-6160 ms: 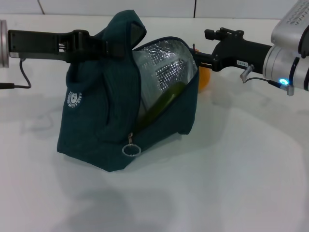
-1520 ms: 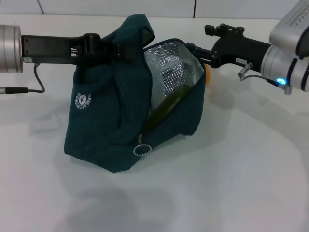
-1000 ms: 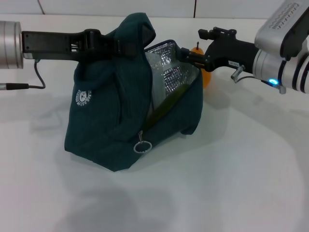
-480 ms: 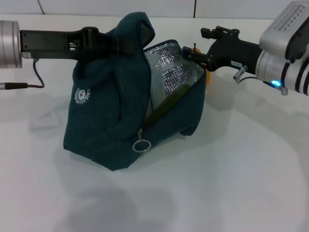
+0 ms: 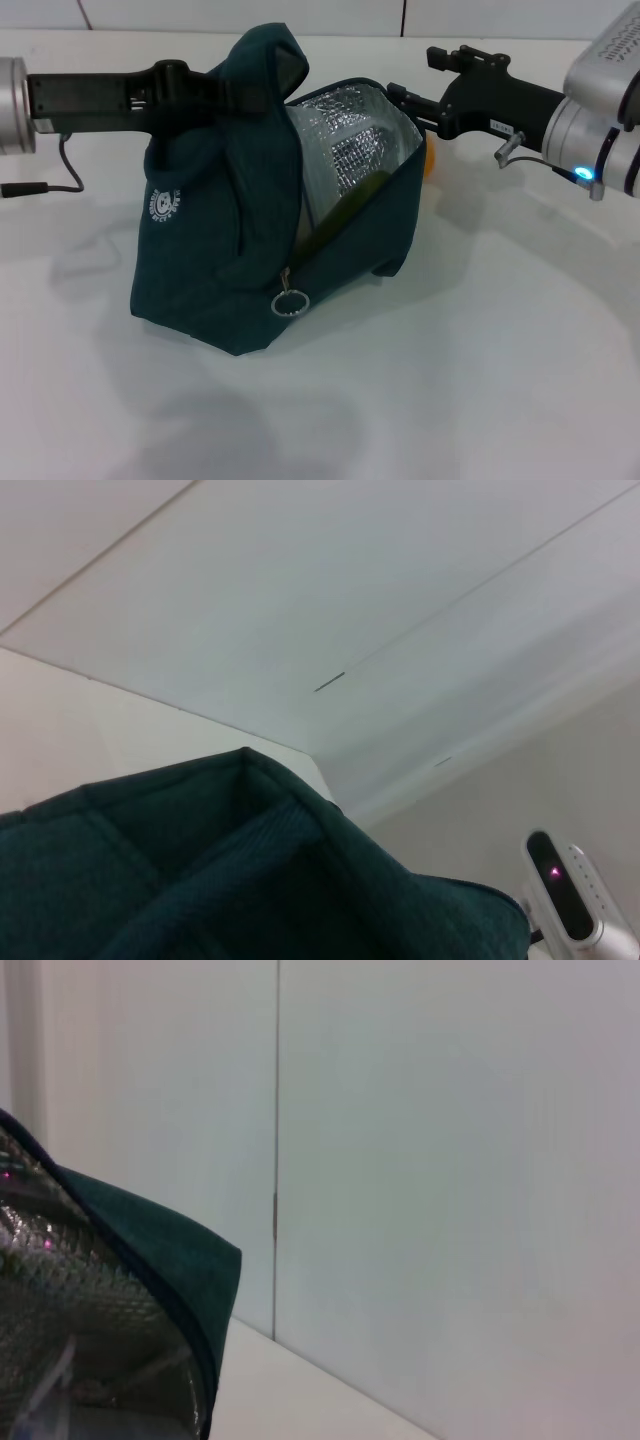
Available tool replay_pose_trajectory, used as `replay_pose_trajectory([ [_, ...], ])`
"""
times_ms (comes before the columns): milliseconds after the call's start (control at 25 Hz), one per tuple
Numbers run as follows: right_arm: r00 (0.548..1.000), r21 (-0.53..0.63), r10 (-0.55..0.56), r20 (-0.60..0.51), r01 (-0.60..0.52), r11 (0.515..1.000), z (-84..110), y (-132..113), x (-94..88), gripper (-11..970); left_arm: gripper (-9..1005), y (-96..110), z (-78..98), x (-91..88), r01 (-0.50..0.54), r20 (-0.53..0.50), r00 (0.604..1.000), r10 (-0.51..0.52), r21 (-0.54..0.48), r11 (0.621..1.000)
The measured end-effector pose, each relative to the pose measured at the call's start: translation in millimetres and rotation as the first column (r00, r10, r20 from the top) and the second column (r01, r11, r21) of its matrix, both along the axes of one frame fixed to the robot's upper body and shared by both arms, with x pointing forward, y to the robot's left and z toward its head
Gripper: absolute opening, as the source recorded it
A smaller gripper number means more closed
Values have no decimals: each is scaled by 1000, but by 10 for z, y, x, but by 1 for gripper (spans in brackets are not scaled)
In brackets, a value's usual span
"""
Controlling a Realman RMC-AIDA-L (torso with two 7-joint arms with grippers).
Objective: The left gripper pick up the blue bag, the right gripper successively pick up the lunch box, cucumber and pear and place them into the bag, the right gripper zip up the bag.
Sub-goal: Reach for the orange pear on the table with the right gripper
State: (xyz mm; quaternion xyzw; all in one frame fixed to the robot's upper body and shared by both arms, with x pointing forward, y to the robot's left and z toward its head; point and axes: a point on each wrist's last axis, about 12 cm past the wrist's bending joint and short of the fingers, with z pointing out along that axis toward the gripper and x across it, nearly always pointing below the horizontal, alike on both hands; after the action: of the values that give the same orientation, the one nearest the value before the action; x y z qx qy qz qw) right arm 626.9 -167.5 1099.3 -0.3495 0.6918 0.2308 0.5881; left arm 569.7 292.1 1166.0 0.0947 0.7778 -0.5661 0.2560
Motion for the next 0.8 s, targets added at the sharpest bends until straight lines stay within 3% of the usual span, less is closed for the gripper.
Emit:
replay_pose_trajectory([
  [800, 998, 167, -47, 32, 41, 985, 3, -299, -110, 668, 112, 149, 31, -31, -19, 10, 1000, 19, 12, 1000],
])
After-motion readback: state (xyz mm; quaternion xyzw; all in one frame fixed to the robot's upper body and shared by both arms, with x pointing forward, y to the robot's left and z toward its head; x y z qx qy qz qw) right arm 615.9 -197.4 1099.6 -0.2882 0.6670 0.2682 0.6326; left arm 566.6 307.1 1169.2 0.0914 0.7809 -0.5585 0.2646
